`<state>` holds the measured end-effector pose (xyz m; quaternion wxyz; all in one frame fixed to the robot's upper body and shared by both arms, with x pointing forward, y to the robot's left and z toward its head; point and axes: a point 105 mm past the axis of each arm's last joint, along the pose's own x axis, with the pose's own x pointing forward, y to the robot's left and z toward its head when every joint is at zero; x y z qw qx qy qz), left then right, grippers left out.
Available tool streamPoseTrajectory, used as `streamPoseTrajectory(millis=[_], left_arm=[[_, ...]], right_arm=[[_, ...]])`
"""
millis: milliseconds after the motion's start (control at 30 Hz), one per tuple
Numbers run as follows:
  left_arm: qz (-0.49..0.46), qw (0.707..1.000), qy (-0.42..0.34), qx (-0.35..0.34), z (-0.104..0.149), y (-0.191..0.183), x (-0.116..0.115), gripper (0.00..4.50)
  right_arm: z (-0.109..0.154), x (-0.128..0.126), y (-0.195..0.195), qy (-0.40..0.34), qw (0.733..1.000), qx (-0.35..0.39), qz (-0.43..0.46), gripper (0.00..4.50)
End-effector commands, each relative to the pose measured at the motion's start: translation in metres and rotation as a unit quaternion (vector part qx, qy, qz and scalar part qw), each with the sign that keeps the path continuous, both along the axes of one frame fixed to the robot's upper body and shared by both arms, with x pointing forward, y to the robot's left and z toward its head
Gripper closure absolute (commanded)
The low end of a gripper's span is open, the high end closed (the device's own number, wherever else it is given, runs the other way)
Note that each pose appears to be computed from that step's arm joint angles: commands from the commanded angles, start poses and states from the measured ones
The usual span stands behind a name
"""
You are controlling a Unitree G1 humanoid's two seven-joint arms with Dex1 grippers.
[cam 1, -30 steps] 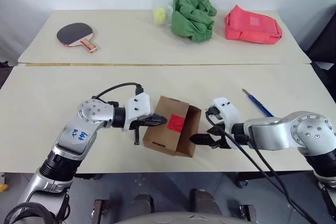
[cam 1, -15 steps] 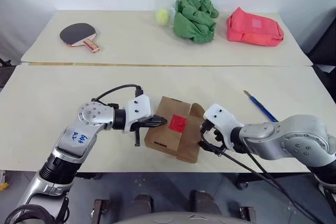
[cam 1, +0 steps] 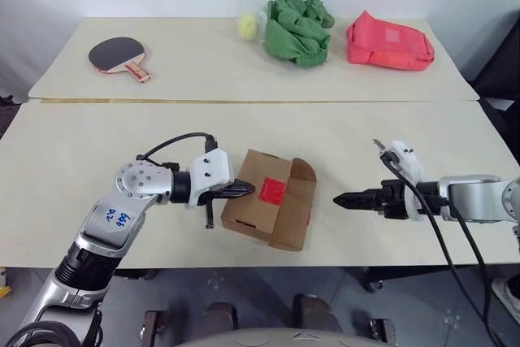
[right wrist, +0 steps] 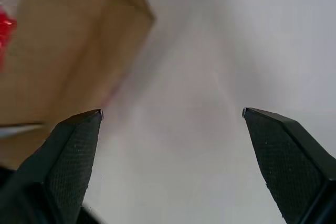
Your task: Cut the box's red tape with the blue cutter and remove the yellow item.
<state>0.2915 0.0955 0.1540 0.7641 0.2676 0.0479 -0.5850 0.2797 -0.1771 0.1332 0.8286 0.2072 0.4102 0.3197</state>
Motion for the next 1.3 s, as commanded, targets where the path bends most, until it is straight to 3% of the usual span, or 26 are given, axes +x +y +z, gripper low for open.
streamPoseTrajectory(millis=[33, 200, 633, 733, 967, 1300], left_arm=[[0.018, 0.999, 0.038, 0.022, -0.022, 0.005, -0.002, 4.50], [0.022, 0.999, 0.038, 0.023, -0.022, 0.006, -0.003, 4.50], [0.029, 0.998, 0.040, 0.024, -0.021, 0.008, -0.004, 4.50], [0.029, 0.998, 0.040, 0.024, -0.021, 0.008, -0.004, 4.50], [0.029, 0.998, 0.040, 0.025, -0.020, 0.008, -0.003, 4.50], [0.028, 0.999, 0.038, 0.026, -0.020, 0.008, -0.001, 4.50]], right_arm=[[0.006, -0.005, 0.010, 0.033, 0.994, 0.098, -0.016, 0.04], [-0.019, -0.013, 0.030, 0.078, 0.990, 0.117, -0.014, 0.04], [-0.026, -0.016, 0.084, 0.094, 0.981, 0.166, 0.034, 0.04], [-0.031, -0.018, 0.084, 0.105, 0.978, 0.176, 0.028, 0.61], [-0.045, -0.016, 0.080, 0.129, 0.978, 0.164, -0.001, 3.01], [-0.058, -0.017, 0.102, 0.153, 0.978, 0.143, 0.009, 3.01]])
